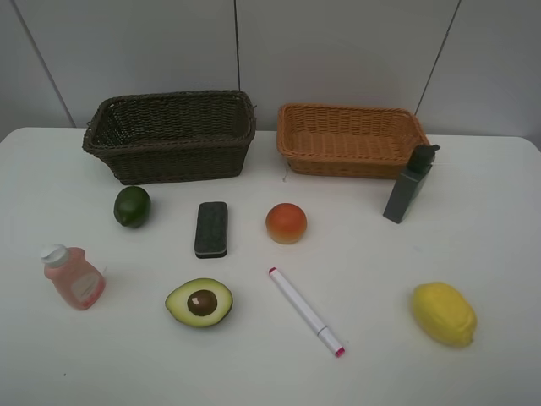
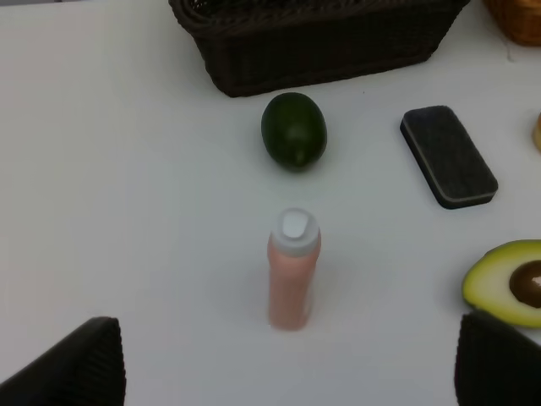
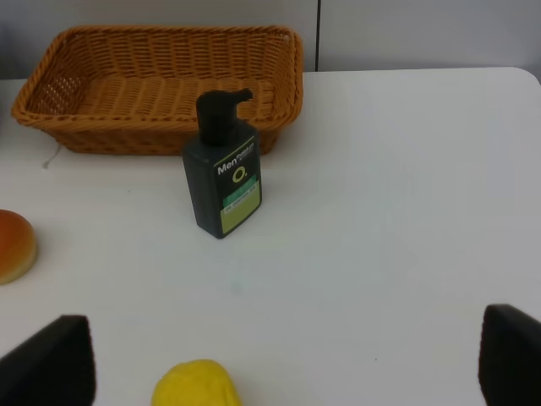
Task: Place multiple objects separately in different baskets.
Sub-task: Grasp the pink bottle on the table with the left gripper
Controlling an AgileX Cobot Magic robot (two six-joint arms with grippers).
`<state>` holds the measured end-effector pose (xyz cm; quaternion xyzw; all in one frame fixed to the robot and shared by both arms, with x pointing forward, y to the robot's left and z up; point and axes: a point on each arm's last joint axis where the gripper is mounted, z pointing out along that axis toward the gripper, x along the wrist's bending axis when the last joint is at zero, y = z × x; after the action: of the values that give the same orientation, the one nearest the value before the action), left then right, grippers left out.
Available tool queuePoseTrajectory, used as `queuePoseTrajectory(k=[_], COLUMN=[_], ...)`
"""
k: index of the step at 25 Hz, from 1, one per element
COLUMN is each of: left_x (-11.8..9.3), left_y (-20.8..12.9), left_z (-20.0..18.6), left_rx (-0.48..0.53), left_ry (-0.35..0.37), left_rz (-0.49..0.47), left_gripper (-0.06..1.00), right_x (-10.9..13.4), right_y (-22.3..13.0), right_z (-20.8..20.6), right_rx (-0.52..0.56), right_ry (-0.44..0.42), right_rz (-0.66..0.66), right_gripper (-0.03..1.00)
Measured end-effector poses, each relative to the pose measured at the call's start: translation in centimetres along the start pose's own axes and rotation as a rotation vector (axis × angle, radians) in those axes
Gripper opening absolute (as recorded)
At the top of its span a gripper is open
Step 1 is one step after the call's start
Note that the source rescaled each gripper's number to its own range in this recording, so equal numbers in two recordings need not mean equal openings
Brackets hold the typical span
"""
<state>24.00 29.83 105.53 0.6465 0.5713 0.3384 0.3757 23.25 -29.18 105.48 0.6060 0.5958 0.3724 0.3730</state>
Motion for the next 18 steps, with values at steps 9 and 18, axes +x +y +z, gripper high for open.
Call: queuePoseTrajectory(k=[9,18], left_x=[0.4,-1.5], left_y=[4.9,7.5], left_z=[8.3,20.0], left_rx=[0.527,1.0], left_ry=[-0.013,-0.117], left_rz=[-0.015,0.097], left_gripper=[1.0,1.0], right_x=[0.0,0.0], right_y=[0.0,0.0], right_z=[0.0,0.0], right_rx=[0.0,-0.001], right_ry=[0.0,0.0], right_rz=[0.0,0.0], right_gripper=[1.0,1.0])
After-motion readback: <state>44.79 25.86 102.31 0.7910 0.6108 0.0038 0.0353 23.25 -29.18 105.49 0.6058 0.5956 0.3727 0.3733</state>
